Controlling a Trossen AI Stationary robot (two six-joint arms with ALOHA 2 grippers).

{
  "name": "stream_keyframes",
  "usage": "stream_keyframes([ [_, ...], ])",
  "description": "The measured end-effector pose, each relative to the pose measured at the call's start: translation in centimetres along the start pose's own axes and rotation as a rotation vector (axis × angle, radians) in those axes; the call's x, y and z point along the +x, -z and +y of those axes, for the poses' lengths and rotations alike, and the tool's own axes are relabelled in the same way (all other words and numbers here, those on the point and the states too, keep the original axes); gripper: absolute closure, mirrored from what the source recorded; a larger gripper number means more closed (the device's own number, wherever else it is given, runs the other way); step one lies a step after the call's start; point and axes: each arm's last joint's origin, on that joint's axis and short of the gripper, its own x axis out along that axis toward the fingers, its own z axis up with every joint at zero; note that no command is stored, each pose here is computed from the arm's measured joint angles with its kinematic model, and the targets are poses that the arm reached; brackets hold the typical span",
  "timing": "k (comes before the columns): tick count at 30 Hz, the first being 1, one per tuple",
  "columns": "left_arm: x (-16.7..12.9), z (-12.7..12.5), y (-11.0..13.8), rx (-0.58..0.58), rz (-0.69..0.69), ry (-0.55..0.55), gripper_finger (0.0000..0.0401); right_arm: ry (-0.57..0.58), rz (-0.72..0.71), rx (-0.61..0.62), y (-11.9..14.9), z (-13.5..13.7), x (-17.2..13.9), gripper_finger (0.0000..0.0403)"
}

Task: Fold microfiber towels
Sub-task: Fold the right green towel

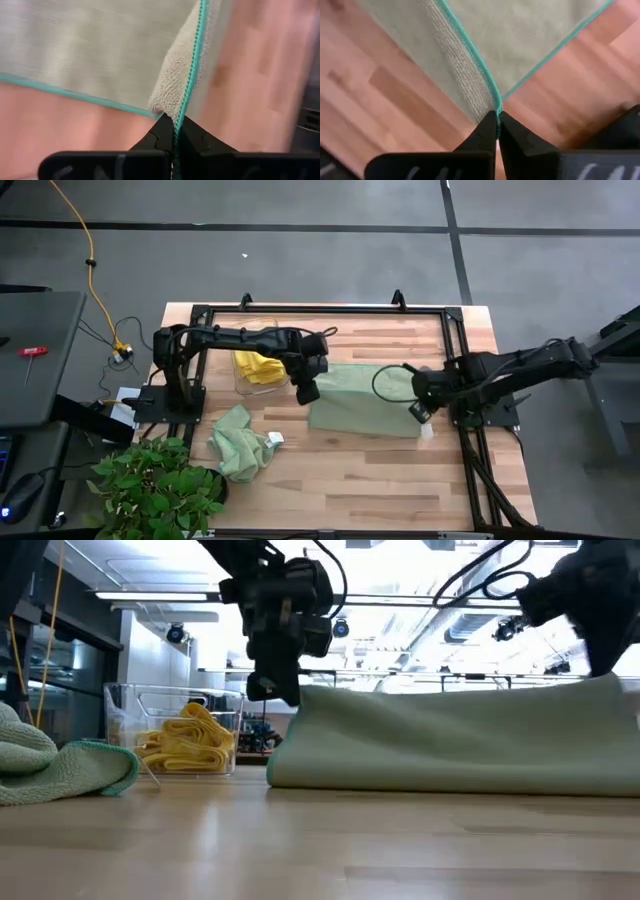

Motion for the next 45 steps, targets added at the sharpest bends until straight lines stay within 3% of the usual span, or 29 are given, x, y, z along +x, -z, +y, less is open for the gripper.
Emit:
stream_keyframes([
  [9,-0.2,1.0,-0.7,0.071,-0.094,-0.275,0.0401,0.148,-0.078,0.112,-2.5,-1.6,0.7,0.0403],
  [16,-0.3,1.0,-0.9,0.073,-0.124,-0.322,0.0401,0.217,-0.085,0.164,-3.9,-2.2,1.3,0.0403],
  [26,1.0,1.8,-1.1,0.095,-0.127,-0.548,0.0401,0.307,-0.041,0.163,-5.8,-2.3,3.4,0.0403],
  [36,3.4,2.9,-1.5,0.093,-0.111,-0.592,0.0401,0.403,-0.033,0.202,-7.3,-2.7,5.2,0.0403],
  [45,3.6,3.1,-2.0,0.134,-0.152,-0.625,0.0398,0.481,-0.031,0.196,-8.1,-2.7,6.8,0.0403],
])
